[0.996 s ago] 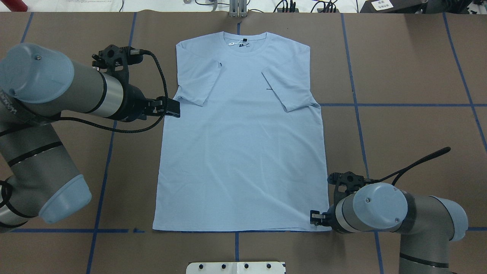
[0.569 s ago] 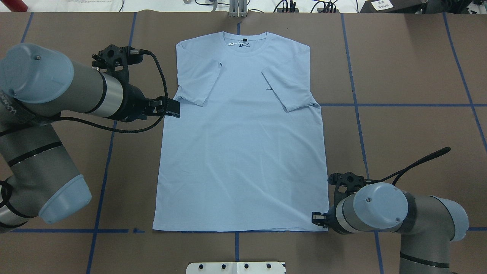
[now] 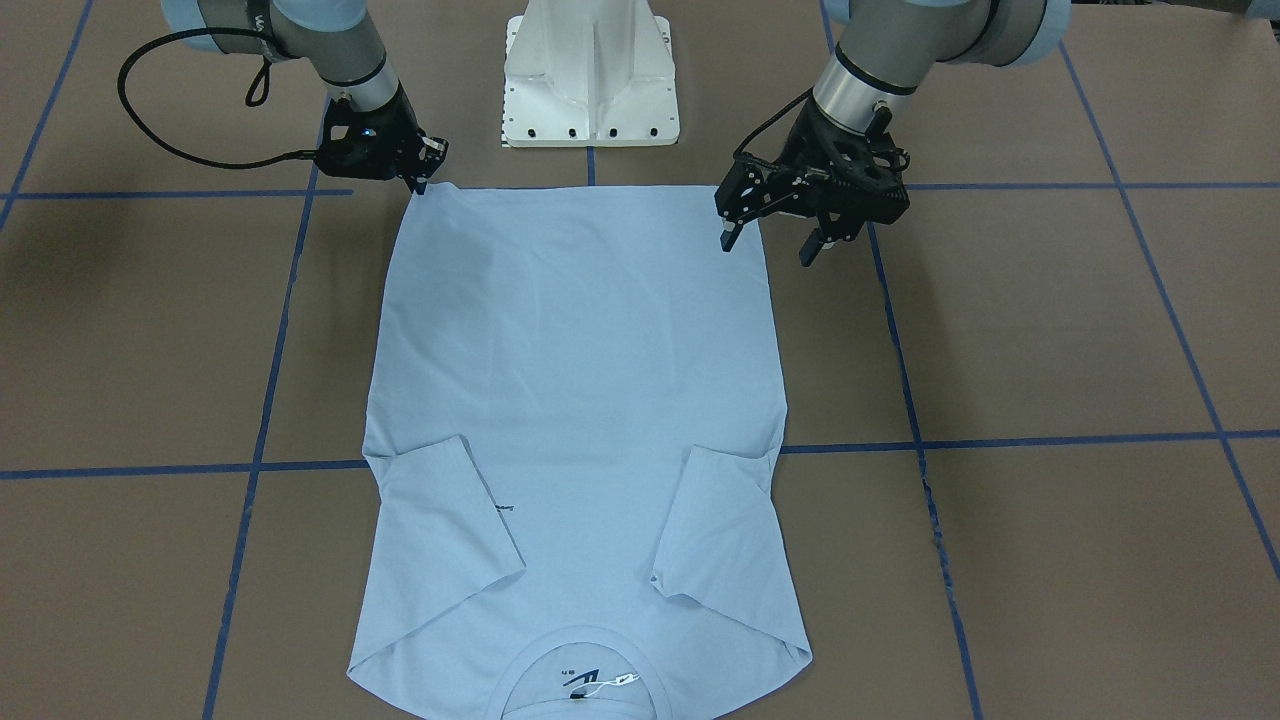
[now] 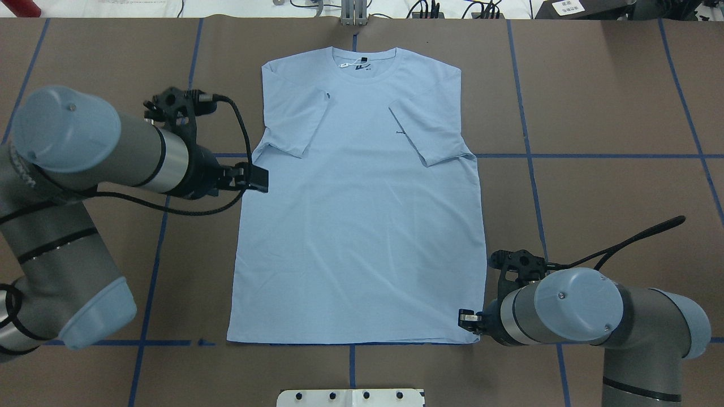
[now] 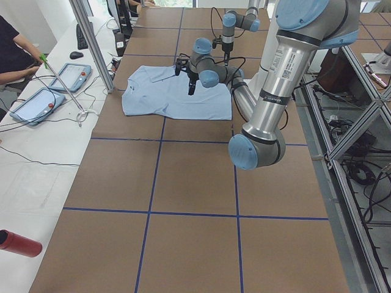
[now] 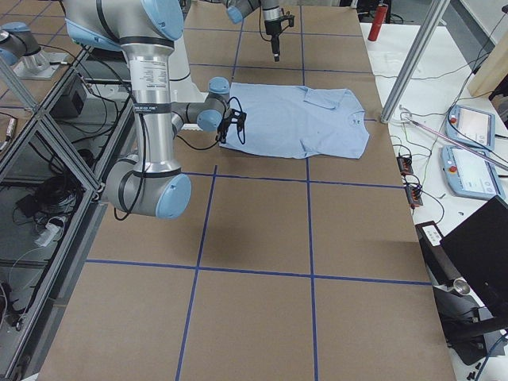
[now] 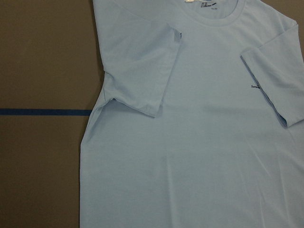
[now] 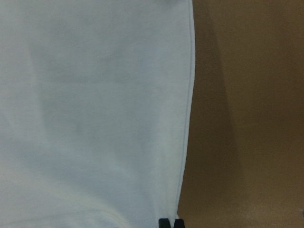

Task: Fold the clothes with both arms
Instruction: 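Move both grippers to the shirt's hem corners nearest the robot, then grasp both hem corners with the left and right grippers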

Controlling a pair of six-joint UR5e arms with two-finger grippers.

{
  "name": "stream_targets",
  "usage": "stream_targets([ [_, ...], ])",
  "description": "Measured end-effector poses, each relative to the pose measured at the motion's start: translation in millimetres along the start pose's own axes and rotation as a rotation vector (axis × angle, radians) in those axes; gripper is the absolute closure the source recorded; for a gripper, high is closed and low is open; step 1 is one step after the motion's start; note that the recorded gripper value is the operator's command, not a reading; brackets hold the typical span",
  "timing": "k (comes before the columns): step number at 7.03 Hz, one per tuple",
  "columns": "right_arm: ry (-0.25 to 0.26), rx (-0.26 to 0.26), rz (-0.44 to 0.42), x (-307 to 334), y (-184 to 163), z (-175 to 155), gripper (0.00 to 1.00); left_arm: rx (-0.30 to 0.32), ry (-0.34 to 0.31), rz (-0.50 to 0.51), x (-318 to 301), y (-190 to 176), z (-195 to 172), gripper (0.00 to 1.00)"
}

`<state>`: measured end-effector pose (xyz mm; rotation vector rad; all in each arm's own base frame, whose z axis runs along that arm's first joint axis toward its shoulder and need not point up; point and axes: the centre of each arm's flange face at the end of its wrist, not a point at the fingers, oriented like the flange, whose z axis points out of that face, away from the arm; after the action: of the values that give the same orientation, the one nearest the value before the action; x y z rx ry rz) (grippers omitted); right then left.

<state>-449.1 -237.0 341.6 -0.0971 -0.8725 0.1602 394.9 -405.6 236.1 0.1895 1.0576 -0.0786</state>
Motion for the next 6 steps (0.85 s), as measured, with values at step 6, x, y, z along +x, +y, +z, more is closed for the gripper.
stream_targets([
  [6,-0.086,0.033,0.016,-9,-14,-48,1.0,-0.119,-0.184,-0.286,-14,197,93,0.02],
])
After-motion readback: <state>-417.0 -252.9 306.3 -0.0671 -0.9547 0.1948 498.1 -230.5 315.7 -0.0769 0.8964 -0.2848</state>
